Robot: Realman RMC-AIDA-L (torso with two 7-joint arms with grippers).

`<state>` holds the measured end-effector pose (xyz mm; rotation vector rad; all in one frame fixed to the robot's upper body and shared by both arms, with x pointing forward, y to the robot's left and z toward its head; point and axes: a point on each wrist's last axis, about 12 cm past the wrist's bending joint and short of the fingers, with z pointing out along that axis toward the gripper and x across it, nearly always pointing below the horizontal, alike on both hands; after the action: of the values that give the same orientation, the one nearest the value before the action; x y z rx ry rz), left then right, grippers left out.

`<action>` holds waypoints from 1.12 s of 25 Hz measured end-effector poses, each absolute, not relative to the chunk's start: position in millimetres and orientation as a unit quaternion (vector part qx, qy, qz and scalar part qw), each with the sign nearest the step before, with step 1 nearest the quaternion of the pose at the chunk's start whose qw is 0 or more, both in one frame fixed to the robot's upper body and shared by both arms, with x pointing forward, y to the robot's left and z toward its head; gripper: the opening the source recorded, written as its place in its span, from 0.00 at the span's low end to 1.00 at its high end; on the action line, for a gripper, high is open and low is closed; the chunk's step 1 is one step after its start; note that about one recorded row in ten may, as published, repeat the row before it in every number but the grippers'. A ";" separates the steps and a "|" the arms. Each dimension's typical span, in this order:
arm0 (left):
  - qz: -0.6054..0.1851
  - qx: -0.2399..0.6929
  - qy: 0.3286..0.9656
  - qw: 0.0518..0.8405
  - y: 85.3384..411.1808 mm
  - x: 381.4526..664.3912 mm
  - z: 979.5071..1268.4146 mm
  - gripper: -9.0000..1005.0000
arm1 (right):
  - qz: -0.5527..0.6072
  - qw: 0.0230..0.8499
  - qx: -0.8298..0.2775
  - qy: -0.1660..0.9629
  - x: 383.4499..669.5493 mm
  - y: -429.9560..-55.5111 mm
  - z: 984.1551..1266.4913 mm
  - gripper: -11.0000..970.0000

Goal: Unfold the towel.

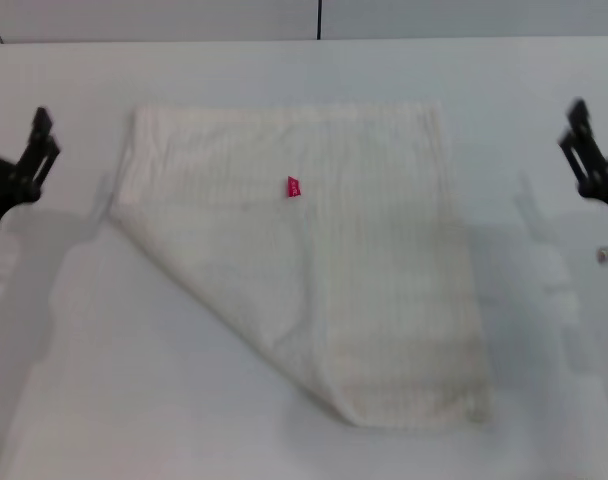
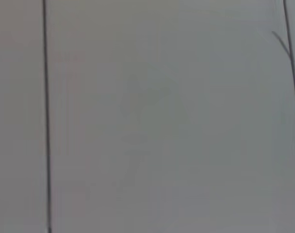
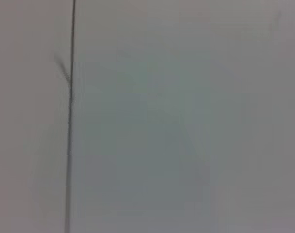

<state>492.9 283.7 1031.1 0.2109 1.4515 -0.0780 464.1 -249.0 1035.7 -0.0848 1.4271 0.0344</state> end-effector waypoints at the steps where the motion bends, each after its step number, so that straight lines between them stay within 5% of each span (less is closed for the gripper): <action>1: -0.036 0.101 0.670 0.734 278.1 497.8 1035.1 0.77 | 0.026 0.747 -0.042 0.663 471.1 -244.7 1042.0 0.77; 11: -0.045 0.229 0.745 0.624 220.7 539.4 1107.7 0.76 | 0.101 0.579 -0.095 0.803 544.6 -225.4 1103.9 0.74; 19: -0.043 0.316 0.791 0.523 175.8 544.8 1140.7 0.74 | 0.181 0.440 -0.092 0.875 601.3 -249.2 1127.9 0.51; 28: -0.086 0.378 0.808 0.444 151.3 554.7 1147.1 0.73 | 0.151 0.337 -0.113 0.923 635.4 -235.3 1142.2 0.13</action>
<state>554.7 151.3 1147.1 0.9384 2.0026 -0.2145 635.4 -235.3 1142.2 -0.2940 2.4050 0.3936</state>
